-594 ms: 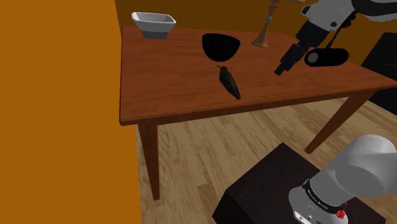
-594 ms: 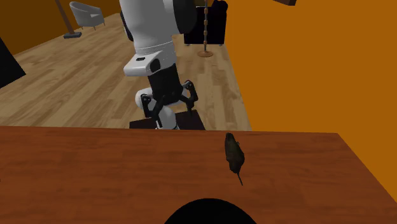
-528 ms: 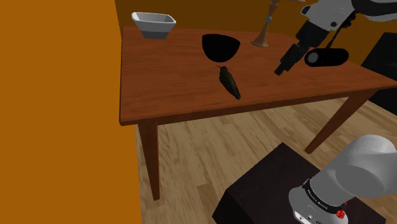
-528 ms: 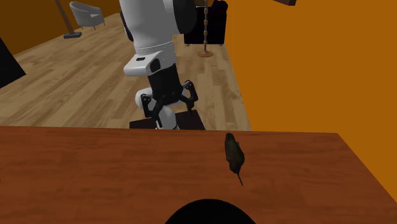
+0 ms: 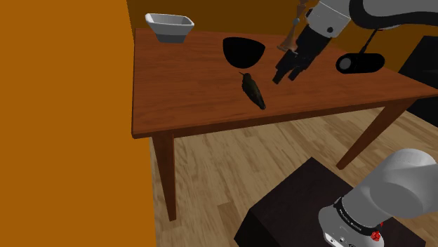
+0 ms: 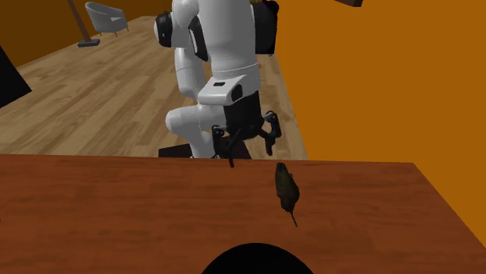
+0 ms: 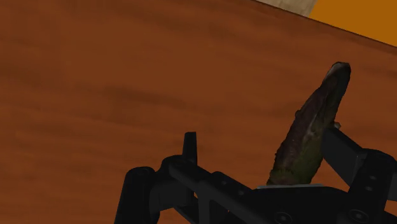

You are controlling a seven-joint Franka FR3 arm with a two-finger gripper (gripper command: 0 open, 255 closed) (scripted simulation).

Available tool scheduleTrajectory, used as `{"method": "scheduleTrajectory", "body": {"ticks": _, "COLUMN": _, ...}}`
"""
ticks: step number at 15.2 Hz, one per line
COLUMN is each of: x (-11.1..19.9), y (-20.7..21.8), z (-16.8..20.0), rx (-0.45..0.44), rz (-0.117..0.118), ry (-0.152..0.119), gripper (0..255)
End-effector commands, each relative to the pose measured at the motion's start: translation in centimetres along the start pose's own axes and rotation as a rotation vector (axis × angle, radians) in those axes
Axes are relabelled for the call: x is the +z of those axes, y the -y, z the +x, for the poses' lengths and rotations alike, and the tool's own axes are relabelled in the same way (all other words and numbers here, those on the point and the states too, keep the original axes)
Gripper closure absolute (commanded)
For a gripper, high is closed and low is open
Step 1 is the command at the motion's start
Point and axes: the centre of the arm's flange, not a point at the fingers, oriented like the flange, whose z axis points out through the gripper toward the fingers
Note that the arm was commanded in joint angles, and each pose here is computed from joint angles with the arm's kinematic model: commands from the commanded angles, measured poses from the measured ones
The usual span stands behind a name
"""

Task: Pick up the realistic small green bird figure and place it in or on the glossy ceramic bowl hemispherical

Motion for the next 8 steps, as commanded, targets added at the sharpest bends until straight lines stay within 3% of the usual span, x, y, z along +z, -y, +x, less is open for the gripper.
{"method": "scheduleTrajectory", "body": {"ticks": 1, "x": 0.9, "y": 2.1, "z": 1.5, "rx": 0.037, "rz": -0.005, "ry": -0.013, "gripper": 0}}
{"method": "scheduleTrajectory", "body": {"ticks": 5, "x": 2.7, "y": 6.0, "z": 4.4, "rx": 0.105, "rz": -0.018, "ry": -0.036, "gripper": 0}}
{"method": "scheduleTrajectory", "body": {"ticks": 8, "x": 4.0, "y": 6.5, "z": 4.9, "rx": 0.115, "rz": -0.020, "ry": -0.040, "gripper": 0}}
